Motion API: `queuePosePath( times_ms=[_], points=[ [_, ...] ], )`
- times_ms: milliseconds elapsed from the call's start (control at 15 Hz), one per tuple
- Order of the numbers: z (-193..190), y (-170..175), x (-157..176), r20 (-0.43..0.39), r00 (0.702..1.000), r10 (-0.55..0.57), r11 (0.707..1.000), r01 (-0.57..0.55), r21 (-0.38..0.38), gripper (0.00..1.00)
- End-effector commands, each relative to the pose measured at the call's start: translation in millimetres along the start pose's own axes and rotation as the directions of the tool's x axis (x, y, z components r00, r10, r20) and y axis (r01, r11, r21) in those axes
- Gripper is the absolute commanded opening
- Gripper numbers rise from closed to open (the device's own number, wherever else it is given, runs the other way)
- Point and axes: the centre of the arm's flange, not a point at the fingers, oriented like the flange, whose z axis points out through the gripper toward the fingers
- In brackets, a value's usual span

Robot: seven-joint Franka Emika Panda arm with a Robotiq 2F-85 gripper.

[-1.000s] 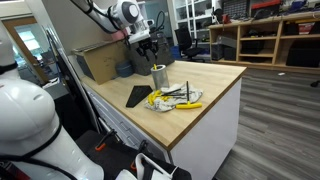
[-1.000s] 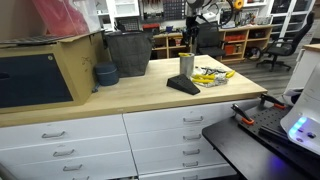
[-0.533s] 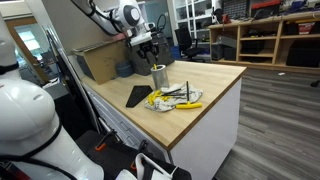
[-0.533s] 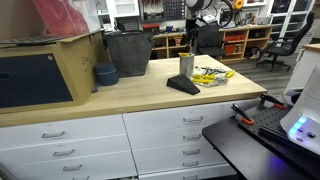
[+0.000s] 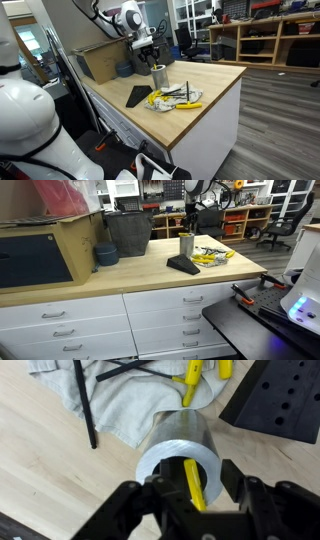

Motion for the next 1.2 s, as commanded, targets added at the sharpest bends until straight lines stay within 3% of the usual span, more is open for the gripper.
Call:
queuePosePath(
  times_ms=[0, 467, 1133],
  points=[
    [-3, 7, 16, -0.013, 0.999, -0.048, 0.999, 0.048, 0.018, 0.82],
    [7, 16, 34, -0.018, 0.983, -0.181, 0.975, 0.182, 0.125, 0.82],
    [22, 39, 40, -0.010, 0.986, -0.168, 0.973, 0.168, 0.157, 0.82]
  ],
)
